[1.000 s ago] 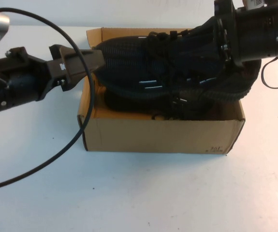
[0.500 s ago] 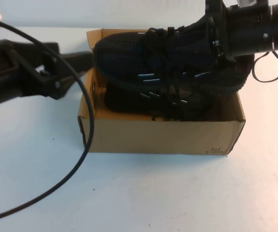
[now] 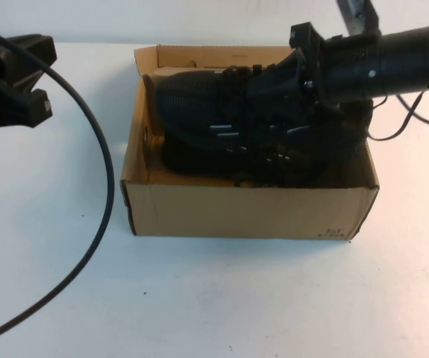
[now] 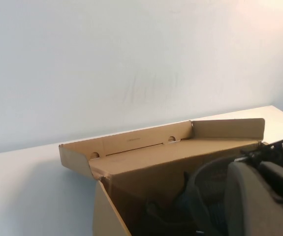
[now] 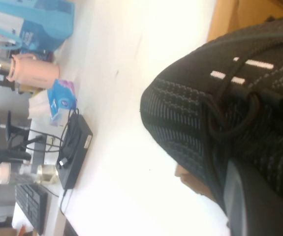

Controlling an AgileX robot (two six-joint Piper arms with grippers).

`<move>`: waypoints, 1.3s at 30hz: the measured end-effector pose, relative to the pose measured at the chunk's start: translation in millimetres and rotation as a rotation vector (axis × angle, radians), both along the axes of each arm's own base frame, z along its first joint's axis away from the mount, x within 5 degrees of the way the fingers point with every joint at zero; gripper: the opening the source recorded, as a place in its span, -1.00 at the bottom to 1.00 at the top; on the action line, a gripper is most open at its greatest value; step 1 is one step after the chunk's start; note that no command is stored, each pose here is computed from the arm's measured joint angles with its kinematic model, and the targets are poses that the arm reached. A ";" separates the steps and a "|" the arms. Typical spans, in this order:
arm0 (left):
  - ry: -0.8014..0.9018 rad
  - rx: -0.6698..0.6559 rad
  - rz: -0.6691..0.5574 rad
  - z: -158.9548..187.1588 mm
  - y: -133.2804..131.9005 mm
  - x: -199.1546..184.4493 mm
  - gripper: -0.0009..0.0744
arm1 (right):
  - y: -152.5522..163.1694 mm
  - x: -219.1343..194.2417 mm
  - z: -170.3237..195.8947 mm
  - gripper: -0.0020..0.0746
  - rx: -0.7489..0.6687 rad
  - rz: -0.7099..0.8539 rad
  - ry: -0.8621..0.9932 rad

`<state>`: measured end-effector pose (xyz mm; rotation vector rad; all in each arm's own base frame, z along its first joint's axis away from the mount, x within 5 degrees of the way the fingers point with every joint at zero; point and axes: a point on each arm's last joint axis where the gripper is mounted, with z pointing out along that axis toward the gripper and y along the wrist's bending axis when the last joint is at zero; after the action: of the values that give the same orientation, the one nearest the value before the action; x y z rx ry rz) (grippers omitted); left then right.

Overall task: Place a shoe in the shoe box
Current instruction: Place the shoe in the shoe box

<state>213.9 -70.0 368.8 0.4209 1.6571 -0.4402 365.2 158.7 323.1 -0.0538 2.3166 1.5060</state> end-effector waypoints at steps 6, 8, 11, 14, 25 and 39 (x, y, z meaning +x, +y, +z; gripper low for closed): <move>0.001 0.002 -0.019 -0.2 -2.7 -1.2 -0.97 | 13.5 4.4 -17.7 -0.96 -0.019 0.038 0.015; 0.005 -0.004 -0.025 -0.2 -3.2 -1.5 -0.97 | 16.7 5.7 -23.0 -0.96 -0.029 0.049 0.007; 0.005 -0.003 -0.029 -0.2 -3.5 -1.7 -0.97 | 18.7 8.2 -28.9 -0.96 -0.037 0.048 0.008; 0.005 -0.004 -0.033 -0.2 -3.9 -1.9 -0.97 | 19.4 10.3 -33.9 -0.96 -0.040 0.051 0.018; 0.005 -0.001 -0.034 -0.3 -3.8 -1.9 -0.97 | 20.9 18.1 -58.9 -0.96 -0.076 0.057 0.081; 0.015 0.008 -0.034 -1.6 -3.7 -2.0 -0.97 | 22.3 18.7 -64.8 -0.10 -0.072 0.074 0.116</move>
<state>211.9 -73.7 367.2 0.4528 1.6692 -0.4628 383.9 180.9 258.2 -0.0738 2.4853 1.4972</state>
